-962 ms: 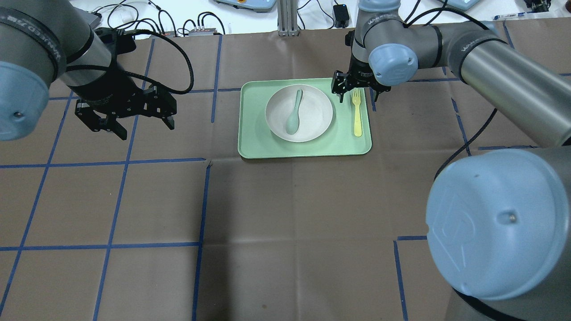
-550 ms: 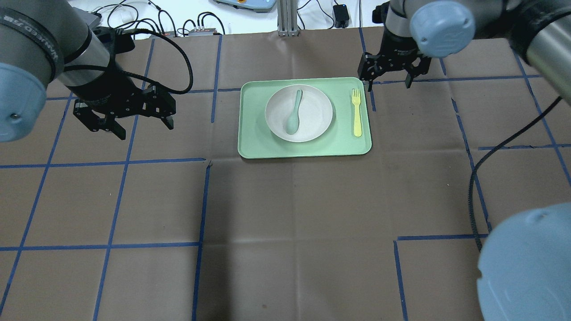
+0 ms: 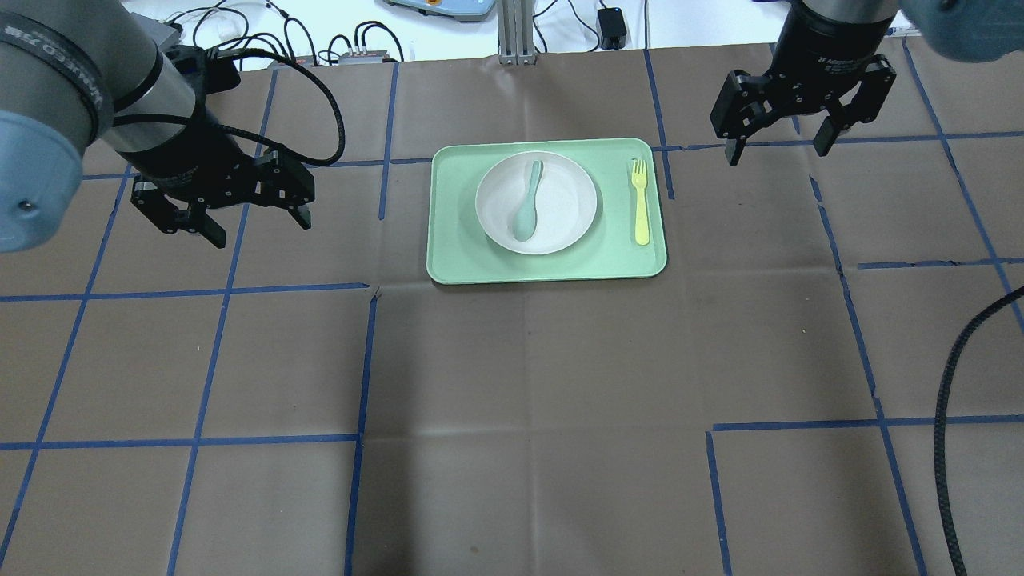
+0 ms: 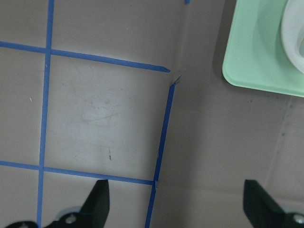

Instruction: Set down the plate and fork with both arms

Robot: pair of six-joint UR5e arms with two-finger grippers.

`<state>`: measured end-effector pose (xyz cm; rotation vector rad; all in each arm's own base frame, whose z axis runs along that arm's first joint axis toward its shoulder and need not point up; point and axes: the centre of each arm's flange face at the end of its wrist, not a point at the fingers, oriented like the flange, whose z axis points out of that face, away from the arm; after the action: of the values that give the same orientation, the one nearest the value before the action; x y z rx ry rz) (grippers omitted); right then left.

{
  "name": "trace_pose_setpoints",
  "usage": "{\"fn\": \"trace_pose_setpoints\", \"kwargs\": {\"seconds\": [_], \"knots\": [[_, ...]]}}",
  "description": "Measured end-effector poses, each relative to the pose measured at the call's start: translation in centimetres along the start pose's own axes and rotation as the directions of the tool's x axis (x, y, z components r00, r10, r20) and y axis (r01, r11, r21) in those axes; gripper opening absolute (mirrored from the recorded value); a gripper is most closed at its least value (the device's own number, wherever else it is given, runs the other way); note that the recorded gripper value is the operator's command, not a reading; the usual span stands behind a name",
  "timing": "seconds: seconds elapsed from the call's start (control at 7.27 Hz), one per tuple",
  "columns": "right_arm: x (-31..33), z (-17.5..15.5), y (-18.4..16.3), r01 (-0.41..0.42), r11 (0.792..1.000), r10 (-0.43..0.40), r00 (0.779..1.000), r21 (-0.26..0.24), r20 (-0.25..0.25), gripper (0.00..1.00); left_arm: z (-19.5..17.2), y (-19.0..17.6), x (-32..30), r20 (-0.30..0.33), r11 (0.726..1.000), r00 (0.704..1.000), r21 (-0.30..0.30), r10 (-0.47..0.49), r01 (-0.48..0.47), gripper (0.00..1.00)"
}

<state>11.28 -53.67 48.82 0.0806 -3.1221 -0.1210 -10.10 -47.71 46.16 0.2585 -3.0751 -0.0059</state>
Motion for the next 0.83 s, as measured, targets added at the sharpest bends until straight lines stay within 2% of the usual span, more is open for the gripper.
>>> {"fn": "trace_pose_setpoints", "kwargs": {"seconds": [0.41, 0.83], "knots": [[-2.5, 0.6, 0.5, -0.071, 0.997, 0.071, 0.997, -0.028, 0.001, 1.00, -0.1, 0.0, 0.0, 0.000, 1.000, 1.000, 0.006, 0.006, -0.006, 1.00], [-2.5, 1.6, 0.7, -0.076, 0.996, 0.075, 0.997, -0.039, -0.012, 1.00, 0.8, -0.4, 0.8, -0.007, 0.999, 0.999, -0.013, 0.040, -0.040, 1.00]]}}
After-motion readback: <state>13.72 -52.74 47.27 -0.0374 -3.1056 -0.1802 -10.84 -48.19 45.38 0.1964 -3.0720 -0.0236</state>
